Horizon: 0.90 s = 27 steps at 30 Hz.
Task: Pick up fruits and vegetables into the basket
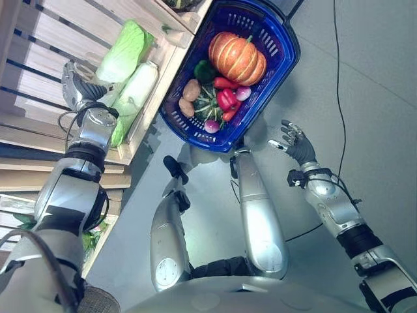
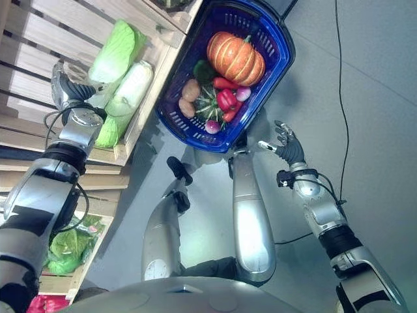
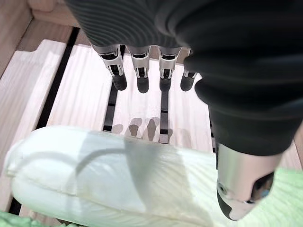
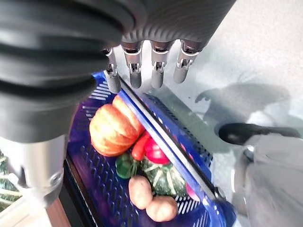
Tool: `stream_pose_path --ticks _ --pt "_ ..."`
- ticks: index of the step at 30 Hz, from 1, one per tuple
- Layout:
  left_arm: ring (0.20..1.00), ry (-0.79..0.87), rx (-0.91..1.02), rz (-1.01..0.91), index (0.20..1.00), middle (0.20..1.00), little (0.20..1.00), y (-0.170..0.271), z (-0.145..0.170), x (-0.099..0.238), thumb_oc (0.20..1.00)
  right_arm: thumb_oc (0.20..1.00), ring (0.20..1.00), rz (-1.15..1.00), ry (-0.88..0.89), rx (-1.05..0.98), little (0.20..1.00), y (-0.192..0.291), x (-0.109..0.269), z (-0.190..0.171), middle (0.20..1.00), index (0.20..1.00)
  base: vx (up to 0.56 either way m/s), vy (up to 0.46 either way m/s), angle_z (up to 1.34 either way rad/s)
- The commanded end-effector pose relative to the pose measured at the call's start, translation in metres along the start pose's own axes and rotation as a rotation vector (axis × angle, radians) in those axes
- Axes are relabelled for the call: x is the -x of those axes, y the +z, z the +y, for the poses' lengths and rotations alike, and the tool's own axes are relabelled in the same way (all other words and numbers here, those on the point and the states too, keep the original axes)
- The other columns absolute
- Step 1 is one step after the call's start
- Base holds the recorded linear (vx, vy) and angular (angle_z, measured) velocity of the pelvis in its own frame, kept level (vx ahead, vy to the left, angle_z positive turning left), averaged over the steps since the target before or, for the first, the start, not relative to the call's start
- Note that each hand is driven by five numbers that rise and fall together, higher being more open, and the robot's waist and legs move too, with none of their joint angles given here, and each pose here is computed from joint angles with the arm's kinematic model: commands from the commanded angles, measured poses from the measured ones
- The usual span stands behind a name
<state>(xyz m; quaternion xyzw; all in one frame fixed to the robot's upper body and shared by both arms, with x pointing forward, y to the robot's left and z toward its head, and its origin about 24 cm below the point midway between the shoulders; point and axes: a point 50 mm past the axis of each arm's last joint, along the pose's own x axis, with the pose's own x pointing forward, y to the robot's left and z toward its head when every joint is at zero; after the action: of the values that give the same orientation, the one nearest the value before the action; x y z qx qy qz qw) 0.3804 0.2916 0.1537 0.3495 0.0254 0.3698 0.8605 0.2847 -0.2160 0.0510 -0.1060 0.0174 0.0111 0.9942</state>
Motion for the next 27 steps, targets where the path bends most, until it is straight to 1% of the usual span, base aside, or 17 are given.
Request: stream_pose_path --ticks 1,8,13,16,20,27 --pt "1.000 0.048 -0.097 0.105 1.000 1.000 1.000 -0.026 0.025 -0.013 1.000 1.000 1.000 -0.032 0.005 -0.065 1.000 0.003 0.006 0.009 1.000 1.000 0.00 0.000 0.00" --pt "1.000 -0.171 -0.035 0.256 1.000 1.000 1.000 -0.049 0.001 -0.001 1.000 1.000 1.000 -0.026 0.007 -0.066 1.000 0.007 0.002 0.013 1.000 1.000 0.01 0.001 0.00" --pt "1.000 -0.260 0.015 0.341 1.000 1.000 1.000 -0.062 -0.011 0.009 1.000 1.000 1.000 -0.023 0.005 -0.064 1.000 0.011 -0.001 0.013 1.000 1.000 0.00 0.000 0.00" --pt "1.000 -0.283 0.032 0.371 1.000 1.000 1.000 -0.065 -0.014 0.011 1.000 1.000 1.000 -0.029 0.004 -0.063 1.000 0.014 -0.003 0.013 1.000 1.000 0.00 0.013 -0.04" --pt "1.000 -0.302 0.006 0.386 1.000 1.000 1.000 -0.066 -0.014 0.012 1.000 1.000 1.000 -0.035 0.002 -0.063 1.000 0.017 -0.004 0.012 1.000 1.000 0.00 0.006 -0.06" --pt "1.000 -0.266 -0.043 0.434 1.000 1.000 1.000 -0.070 -0.009 0.011 1.000 1.000 1.000 -0.040 -0.004 -0.071 1.000 0.019 -0.006 0.013 1.000 1.000 0.00 -0.005 -0.04"
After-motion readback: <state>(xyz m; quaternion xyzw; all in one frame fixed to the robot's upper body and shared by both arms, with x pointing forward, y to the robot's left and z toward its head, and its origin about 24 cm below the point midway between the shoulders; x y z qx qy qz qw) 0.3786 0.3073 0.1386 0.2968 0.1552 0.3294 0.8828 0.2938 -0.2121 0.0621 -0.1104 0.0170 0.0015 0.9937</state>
